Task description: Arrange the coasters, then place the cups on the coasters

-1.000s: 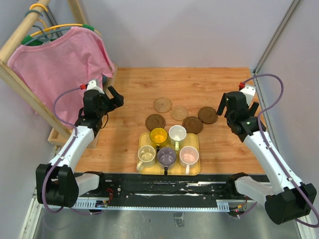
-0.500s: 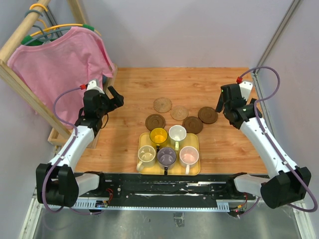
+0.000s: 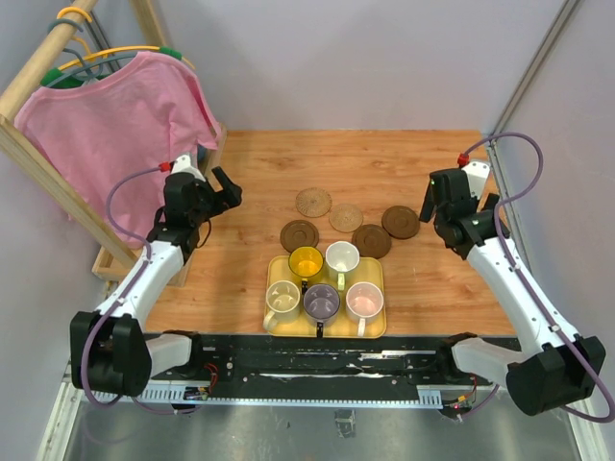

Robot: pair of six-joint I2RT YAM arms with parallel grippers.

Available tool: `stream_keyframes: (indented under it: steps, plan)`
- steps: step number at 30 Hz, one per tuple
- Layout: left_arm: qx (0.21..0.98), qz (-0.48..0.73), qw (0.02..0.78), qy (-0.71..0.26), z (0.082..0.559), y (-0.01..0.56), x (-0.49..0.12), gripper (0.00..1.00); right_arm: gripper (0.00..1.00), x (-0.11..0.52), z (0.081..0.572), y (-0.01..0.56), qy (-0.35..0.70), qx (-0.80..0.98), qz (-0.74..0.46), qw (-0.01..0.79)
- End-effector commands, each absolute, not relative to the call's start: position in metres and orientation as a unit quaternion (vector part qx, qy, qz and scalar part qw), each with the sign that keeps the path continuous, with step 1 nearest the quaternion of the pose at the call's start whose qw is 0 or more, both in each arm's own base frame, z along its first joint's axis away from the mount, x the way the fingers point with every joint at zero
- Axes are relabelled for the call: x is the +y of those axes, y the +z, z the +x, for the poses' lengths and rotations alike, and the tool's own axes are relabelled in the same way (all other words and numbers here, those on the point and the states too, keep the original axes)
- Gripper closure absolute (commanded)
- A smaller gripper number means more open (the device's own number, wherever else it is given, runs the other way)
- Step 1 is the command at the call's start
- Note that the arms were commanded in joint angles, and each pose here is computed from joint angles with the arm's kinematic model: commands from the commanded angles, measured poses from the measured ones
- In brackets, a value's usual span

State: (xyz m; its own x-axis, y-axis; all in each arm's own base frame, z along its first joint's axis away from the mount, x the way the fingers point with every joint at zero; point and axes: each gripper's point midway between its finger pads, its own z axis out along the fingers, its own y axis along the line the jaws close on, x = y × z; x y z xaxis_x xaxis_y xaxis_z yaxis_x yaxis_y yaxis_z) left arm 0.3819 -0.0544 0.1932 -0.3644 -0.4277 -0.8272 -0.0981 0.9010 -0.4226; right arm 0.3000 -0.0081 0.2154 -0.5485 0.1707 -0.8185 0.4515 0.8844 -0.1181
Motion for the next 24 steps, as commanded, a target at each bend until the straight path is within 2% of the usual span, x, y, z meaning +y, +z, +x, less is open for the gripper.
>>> stream_keyframes:
  steps: [1, 7, 9, 11, 14, 18, 19, 24]
  plan:
    - [0.806, -0.112, 0.553, -0.178, 0.394, 0.208, -0.081, 0.0, 0.02, 0.004, 0.303, 0.214, -0.133, 0.869, 0.125, 0.459]
    - [0.832, -0.06, 0.508, -0.213, 0.407, 0.181, -0.122, 0.0, 0.01, 0.022, 0.317, 0.205, -0.094, 0.873, 0.096, 0.468]
    - [0.84, -0.058, 0.491, -0.225, 0.412, 0.169, -0.13, 0.0, 0.15, 0.029, 0.321, 0.196, -0.087, 0.884, 0.083, 0.451]
    - [0.846, -0.055, 0.476, -0.234, 0.416, 0.16, -0.136, 0.0, 0.39, 0.041, 0.327, 0.182, -0.068, 0.898, 0.064, 0.429]
    - [0.85, -0.048, 0.462, -0.247, 0.418, 0.149, -0.144, 0.0, 0.66, 0.058, 0.333, 0.163, -0.038, 0.915, 0.044, 0.4]
    - [0.856, -0.045, 0.446, -0.258, 0.415, 0.139, -0.149, 0.0, 0.93, 0.083, 0.339, 0.142, 0.012, 0.93, 0.02, 0.366]
    - [0.859, -0.043, 0.437, -0.263, 0.413, 0.135, -0.152, 0.0, 0.98, 0.089, 0.341, 0.138, 0.026, 0.933, 0.014, 0.36]
    - [0.865, -0.004, 0.403, -0.299, 0.4, 0.118, -0.175, 0.0, 0.99, 0.114, 0.346, 0.117, 0.078, 0.94, -0.006, 0.332]
